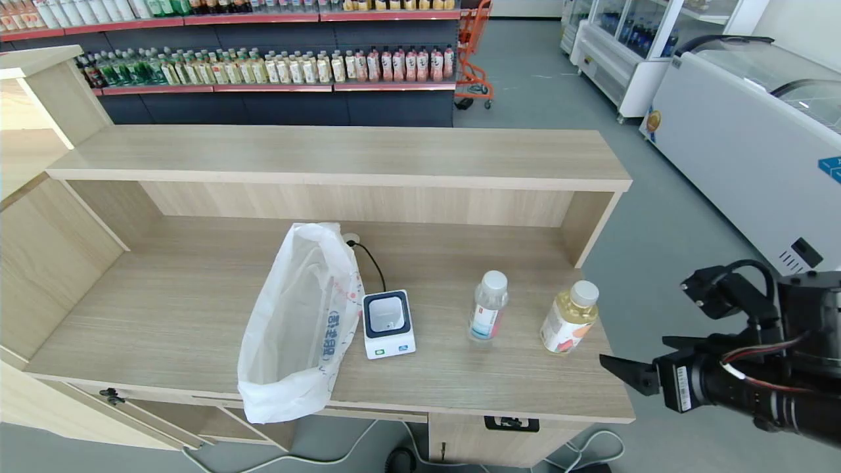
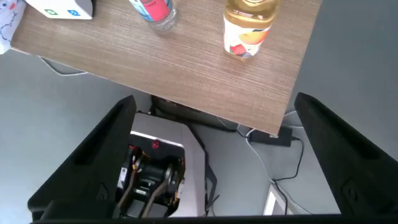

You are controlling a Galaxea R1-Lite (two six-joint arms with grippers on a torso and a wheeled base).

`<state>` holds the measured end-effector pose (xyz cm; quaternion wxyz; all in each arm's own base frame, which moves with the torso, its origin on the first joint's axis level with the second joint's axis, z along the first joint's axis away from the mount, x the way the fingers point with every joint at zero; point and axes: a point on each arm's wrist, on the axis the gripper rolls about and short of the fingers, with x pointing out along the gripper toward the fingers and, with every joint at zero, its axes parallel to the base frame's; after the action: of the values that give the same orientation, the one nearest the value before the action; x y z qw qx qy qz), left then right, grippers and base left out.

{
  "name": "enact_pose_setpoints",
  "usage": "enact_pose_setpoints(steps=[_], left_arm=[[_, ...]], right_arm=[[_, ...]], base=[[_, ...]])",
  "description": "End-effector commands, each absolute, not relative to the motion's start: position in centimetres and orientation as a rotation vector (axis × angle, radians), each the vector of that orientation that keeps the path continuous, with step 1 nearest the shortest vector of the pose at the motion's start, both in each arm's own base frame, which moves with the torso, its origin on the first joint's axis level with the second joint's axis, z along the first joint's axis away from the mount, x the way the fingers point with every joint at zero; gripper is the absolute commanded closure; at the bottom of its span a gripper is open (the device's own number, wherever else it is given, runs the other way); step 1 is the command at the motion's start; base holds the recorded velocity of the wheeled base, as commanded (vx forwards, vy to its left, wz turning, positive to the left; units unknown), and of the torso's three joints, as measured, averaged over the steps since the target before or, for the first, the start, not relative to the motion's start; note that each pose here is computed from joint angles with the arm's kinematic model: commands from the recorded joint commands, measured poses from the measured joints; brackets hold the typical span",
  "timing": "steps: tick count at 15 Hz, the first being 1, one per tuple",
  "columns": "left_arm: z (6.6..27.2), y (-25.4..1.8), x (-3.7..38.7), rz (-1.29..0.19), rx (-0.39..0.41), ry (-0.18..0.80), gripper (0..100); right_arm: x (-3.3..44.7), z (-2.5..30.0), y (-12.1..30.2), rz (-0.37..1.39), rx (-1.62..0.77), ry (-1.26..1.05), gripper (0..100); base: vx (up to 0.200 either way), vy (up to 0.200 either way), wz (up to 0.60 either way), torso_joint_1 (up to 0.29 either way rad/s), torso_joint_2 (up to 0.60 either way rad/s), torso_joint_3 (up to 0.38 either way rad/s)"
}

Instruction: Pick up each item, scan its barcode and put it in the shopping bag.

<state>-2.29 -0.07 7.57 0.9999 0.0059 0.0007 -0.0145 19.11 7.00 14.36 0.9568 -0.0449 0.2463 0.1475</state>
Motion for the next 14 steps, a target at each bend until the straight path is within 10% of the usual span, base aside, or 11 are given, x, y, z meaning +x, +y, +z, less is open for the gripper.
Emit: enact_pose_setpoints(steps=[1, 14], left_arm=[[7.6, -0.1, -2.3, -0.029, 0.012, 0.001, 100], [7.6, -0.1, -2.3, -0.029, 0.012, 0.001, 100]], right_arm=[[22.2, 10.4, 11.5, 0.328, -0.08, 0.561, 0], [29.6, 4.2, 17.9, 0.31, -0.138, 0.305, 0]], base=[[0.0, 0.0, 0.0, 0.0, 0.0, 0.0], [0.0, 0.0, 0.0, 0.0, 0.0, 0.0]])
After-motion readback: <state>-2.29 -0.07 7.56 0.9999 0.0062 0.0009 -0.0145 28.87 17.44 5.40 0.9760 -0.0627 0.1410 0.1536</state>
